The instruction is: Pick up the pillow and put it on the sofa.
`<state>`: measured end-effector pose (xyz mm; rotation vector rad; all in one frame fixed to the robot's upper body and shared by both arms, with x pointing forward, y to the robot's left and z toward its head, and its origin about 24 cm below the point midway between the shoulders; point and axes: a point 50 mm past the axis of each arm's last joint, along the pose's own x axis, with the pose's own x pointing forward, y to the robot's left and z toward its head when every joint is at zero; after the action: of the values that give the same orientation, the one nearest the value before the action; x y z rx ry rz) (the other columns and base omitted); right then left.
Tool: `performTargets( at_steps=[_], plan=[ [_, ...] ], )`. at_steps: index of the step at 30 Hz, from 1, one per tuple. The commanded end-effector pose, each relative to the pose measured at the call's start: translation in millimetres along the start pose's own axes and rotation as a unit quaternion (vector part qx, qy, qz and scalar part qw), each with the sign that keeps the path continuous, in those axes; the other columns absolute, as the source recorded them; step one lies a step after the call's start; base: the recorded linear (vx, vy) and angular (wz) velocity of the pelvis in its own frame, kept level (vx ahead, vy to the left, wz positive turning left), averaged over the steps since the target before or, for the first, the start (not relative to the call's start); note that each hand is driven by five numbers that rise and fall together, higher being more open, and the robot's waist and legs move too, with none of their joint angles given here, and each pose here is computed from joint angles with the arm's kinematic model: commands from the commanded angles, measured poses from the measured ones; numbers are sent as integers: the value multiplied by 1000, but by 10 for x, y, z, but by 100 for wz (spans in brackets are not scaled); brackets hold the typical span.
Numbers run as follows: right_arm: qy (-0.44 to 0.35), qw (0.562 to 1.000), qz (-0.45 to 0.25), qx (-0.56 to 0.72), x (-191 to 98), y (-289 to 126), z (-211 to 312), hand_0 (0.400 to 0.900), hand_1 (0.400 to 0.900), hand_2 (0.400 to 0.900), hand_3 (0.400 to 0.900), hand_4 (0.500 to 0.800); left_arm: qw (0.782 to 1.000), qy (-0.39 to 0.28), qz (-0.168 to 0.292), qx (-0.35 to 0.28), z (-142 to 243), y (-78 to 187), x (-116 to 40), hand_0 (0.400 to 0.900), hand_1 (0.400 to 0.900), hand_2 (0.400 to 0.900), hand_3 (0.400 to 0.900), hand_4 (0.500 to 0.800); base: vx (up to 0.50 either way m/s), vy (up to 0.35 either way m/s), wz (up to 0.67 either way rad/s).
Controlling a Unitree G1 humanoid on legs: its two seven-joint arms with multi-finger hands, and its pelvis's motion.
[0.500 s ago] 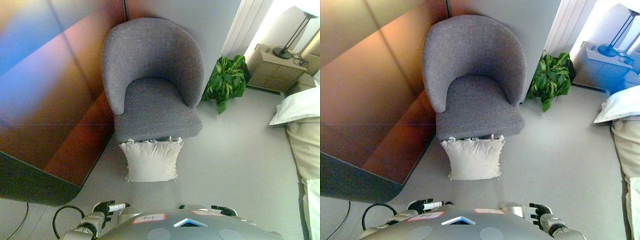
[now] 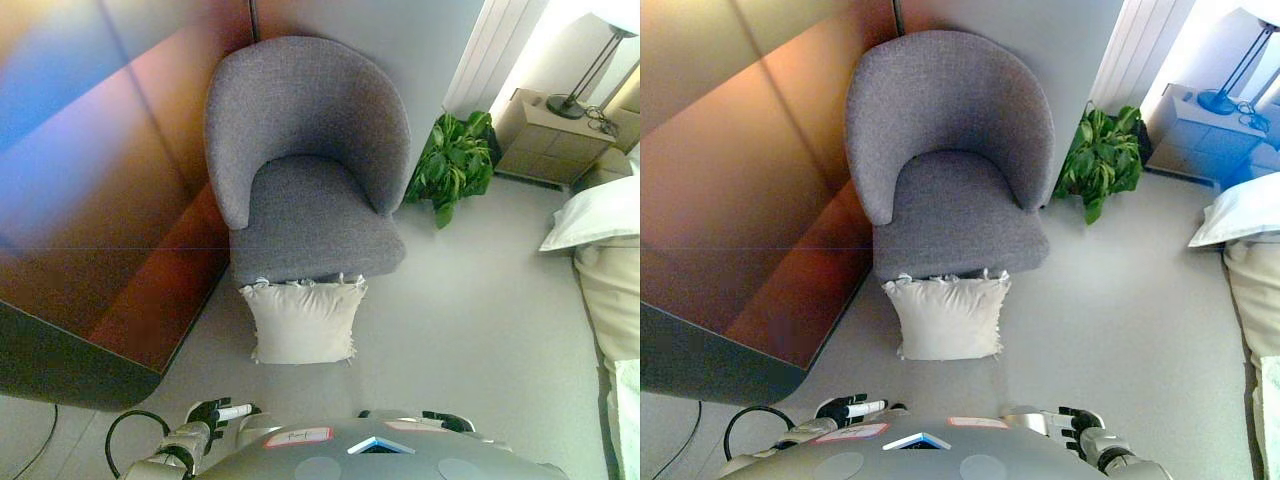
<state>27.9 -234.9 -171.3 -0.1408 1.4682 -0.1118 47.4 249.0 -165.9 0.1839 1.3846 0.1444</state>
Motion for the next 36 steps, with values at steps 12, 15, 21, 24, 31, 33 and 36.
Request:
performTargets(
  at_steps=[12,15,21,24,31,33,36],
  plan=[
    [-33,999,-4,-2,9,33,325,900,900,900,900,800,998,-51,-16,10,328,-54,14,900,900,900,900,800,6,-45,-1],
    [-34,999,-5,-4,9,35,334,900,900,900,900,800,998,-58,-17,14,366,-61,13,900,900,900,900,800,29,-134,-1],
    [-36,999,-16,-30,1,-32,409,900,900,900,900,800,993,-114,26,-14,547,-23,-6,900,900,900,900,800,43,-136,-1],
    [-28,999,-31,-27,-6,-139,401,900,900,900,900,800,987,-154,35,-40,701,6,-31,900,900,900,900,800,180,11,4],
    [-36,999,-32,-14,-18,-263,246,900,900,900,900,800,986,-157,33,-53,592,-18,-31,900,900,900,900,800,438,160,23],
    [-43,999,-29,-7,-17,-243,275,900,900,900,900,800,986,-155,34,-56,584,-34,-30,900,900,900,900,800,547,302,17],
    [-53,998,-29,-7,-10,-165,352,900,900,900,900,800,987,-150,36,-49,587,-8,-28,900,900,900,900,800,552,262,-11]
  ],
)
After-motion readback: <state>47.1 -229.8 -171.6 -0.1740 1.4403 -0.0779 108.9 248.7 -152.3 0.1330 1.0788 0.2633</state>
